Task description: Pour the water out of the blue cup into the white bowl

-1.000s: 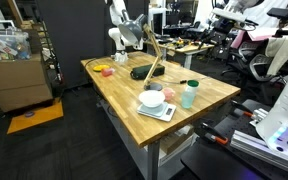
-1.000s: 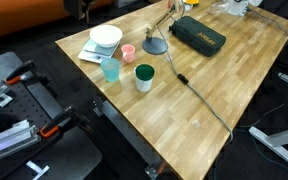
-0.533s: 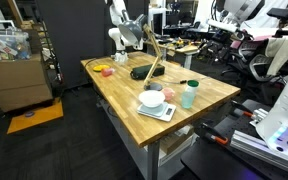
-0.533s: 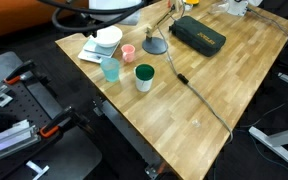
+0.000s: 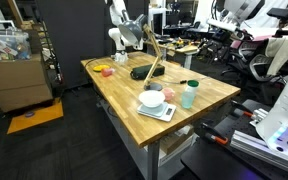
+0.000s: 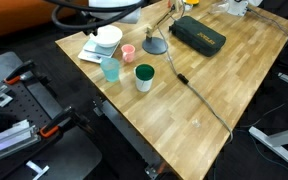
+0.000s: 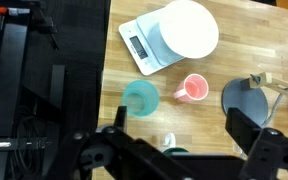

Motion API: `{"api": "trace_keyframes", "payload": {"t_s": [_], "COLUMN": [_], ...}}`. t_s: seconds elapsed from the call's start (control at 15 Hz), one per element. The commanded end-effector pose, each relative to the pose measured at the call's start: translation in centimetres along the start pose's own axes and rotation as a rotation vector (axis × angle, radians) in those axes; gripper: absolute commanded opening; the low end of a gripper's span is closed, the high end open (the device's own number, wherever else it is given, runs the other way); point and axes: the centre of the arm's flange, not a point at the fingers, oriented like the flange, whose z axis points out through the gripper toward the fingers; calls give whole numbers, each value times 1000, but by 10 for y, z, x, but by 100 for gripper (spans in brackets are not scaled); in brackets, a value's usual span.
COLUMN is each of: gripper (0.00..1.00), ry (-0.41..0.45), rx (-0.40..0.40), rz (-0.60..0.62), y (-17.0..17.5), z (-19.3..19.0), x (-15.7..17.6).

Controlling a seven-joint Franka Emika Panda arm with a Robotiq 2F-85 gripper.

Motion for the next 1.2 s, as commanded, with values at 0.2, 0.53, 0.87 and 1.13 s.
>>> {"api": "trace_keyframes", "payload": {"t_s": [0.2,0.53,0.87,1.13], "gripper": [100,100,100,100], "ry": [-256,-385,-438,-417], "rx": [96,60,-41,-81], "rz": [119,186,282,293], "y": [5,26,49,63], "z": [45,95,143,151], "x": [38,54,69,69]}}
